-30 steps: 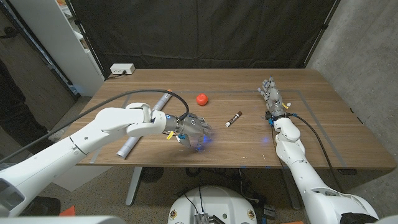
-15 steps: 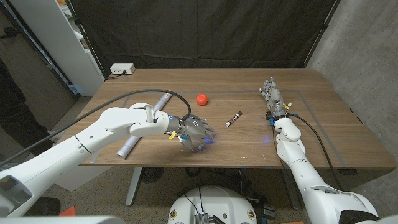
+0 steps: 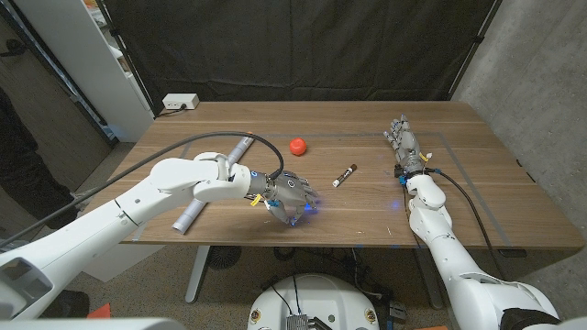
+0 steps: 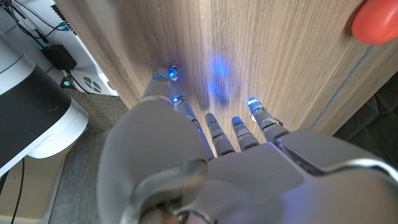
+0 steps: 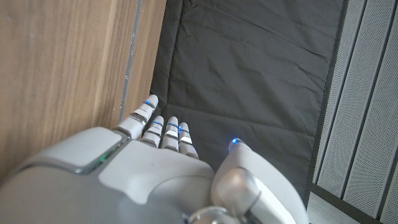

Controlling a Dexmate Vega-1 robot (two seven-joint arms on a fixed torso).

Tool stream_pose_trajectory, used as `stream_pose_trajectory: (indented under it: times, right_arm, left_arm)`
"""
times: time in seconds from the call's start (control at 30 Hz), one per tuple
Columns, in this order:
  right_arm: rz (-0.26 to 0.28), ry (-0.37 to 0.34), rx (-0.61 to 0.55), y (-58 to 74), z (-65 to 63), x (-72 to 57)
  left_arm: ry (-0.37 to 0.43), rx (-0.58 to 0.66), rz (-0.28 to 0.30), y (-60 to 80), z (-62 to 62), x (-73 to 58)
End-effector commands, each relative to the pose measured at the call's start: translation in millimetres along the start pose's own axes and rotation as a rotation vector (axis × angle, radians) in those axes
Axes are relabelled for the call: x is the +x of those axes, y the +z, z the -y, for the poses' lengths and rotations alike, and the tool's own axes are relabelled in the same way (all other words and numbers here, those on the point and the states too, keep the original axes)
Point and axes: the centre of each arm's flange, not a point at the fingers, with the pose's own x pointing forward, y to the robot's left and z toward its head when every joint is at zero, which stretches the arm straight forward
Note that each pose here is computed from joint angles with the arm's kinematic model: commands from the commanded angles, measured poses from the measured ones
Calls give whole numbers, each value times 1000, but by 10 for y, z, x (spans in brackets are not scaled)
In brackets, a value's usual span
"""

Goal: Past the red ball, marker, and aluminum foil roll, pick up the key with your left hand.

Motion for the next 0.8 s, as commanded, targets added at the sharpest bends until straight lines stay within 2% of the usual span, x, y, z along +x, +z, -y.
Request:
stream_pose_trajectory:
  times: [0.03, 0.33, 0.53, 0.8]
  right_arm:
    - [2, -24, 4, -18, 42, -21]
    - [15, -45, -4, 12, 67, -3]
    - [8, -48, -5, -13, 78, 11]
    - [5, -51, -13, -26, 85, 44]
  left_arm:
    - [-34, 51, -31, 2, 39, 2]
    - [-20, 73, -25, 0, 99, 40]
    - [60, 83, -28, -40, 112, 33]
    - [67, 110, -33, -59, 106, 46]
